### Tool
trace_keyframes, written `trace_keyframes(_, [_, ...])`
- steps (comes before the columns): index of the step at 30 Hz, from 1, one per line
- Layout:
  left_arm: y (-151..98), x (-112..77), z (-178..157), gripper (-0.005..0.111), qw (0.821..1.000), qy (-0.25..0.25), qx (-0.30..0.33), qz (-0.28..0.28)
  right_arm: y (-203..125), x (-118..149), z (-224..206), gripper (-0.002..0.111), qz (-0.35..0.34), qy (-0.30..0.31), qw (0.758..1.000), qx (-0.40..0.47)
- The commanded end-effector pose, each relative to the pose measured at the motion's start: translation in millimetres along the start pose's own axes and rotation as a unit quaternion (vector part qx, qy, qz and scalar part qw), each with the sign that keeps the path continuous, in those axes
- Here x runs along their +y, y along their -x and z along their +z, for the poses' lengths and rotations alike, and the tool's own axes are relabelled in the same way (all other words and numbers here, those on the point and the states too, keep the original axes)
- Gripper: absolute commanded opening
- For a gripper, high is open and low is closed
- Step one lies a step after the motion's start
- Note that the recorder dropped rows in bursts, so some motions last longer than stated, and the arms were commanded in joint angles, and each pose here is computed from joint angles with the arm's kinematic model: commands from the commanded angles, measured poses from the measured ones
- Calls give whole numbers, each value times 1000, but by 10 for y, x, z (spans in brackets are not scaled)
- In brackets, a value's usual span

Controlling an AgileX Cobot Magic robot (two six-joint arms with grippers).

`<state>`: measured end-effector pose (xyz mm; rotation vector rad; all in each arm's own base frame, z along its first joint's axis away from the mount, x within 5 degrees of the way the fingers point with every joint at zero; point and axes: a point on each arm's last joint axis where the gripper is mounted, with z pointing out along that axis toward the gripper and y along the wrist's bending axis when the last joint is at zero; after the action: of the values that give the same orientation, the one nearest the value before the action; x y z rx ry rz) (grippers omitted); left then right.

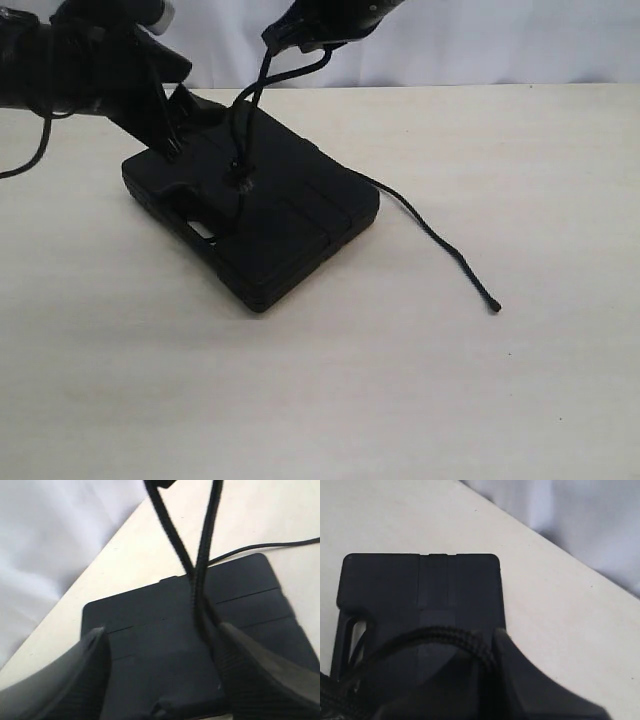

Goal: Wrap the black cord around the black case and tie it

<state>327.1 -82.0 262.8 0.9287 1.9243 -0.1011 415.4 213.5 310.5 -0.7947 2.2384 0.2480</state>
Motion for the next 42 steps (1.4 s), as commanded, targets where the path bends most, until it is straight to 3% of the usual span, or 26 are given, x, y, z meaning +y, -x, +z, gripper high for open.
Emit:
trace_keyframes(1, [-18, -84, 63, 59, 999, -50, -2, 1, -21, 38, -58, 5, 18, 15, 1000, 19])
trace_keyframes(7, [-76, -104, 163, 56, 998, -64, -1, 15, -48, 45, -51, 5, 58, 17, 998, 34])
trace_keyframes(16, [-36, -85, 199, 1, 997, -54, -34, 32, -75, 33, -54, 5, 88, 13, 995, 48])
trace_keyframes(22, [-49, -56, 203, 0, 998, -38, -26, 37, -175, -55, -62, 21, 141, -45, 984, 96])
trace_keyframes(28, [-51, -52, 203, 0, 998, -35, -25, 37, -335, -26, -109, 61, 183, -51, 964, 186])
trace_keyframes(31, [-48, -59, 202, 0, 998, -39, -27, 37, -408, -28, -143, 74, 180, -57, 955, 228])
trace_keyframes(34, [-48, -59, 202, 0, 998, -39, -27, 37, -388, -30, -190, 78, 171, -56, 958, 223])
trace_keyframes(42, [-48, -58, 202, 0, 999, -39, -26, 26, -116, 74, -985, 77, 113, -12, 985, 133])
